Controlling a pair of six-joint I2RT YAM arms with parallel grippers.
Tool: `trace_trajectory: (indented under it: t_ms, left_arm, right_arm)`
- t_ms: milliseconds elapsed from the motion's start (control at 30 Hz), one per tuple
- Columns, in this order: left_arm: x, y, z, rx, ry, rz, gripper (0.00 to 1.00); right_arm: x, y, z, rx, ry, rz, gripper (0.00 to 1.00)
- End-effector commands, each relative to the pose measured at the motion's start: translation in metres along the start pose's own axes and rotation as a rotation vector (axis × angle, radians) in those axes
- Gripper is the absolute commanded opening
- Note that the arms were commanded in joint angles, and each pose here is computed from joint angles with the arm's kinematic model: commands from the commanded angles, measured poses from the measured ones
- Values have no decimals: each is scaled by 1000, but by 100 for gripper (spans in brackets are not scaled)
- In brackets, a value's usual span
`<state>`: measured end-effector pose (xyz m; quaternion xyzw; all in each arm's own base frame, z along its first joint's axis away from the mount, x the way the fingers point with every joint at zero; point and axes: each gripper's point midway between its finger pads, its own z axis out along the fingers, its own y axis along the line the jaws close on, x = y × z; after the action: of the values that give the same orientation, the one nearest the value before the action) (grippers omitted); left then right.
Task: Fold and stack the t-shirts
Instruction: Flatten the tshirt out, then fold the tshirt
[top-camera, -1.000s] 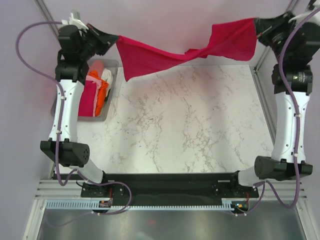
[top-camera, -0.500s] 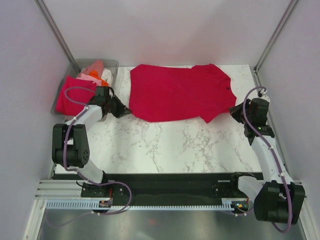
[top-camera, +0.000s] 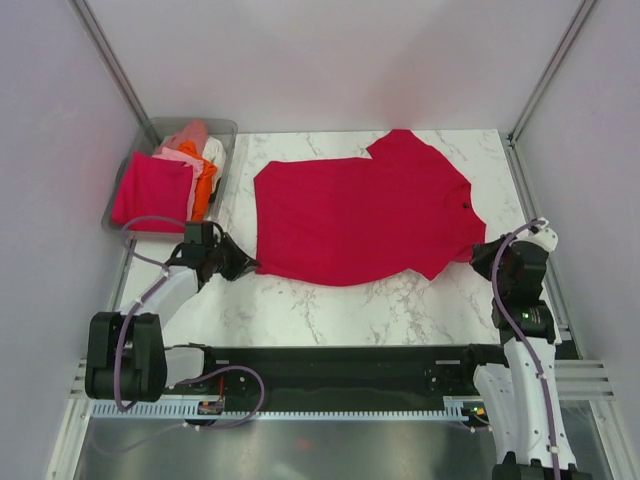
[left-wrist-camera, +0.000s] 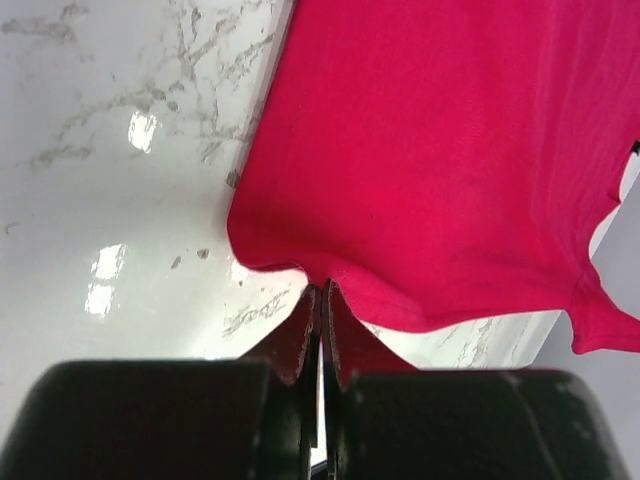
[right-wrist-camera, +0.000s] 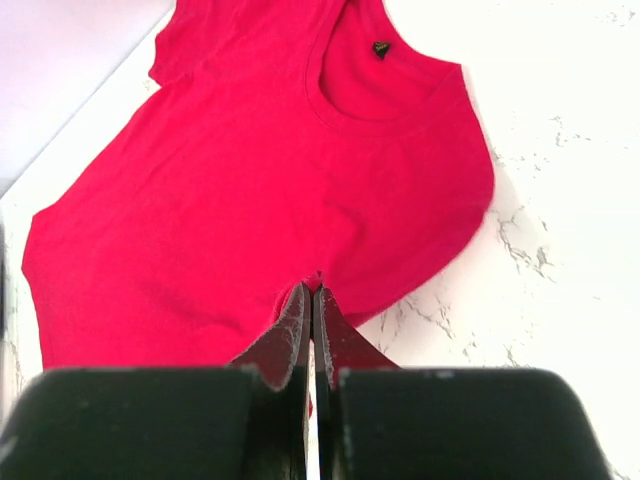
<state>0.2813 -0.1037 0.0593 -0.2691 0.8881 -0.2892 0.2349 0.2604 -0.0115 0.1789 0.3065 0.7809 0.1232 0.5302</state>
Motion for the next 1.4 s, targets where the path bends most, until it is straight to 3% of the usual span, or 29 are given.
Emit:
trace_trajectory:
  t_ms: [0, 233, 667, 1367]
  left_arm:
    - [-6, -5, -10, 36, -71, 25, 2]
    - [-9, -10, -12, 29, -79, -59, 2]
    - [-41, -45, -8, 72, -99, -210, 2]
    - [-96, -56, 10, 48, -190, -328, 2]
  right_arm:
    - [8, -14, -12, 52, 11, -9, 0]
    - [6, -9, 11, 71, 67, -12, 0]
    - [-55, 11, 79, 181, 59, -90, 0]
    - [-57, 60, 164, 178, 143, -145, 0]
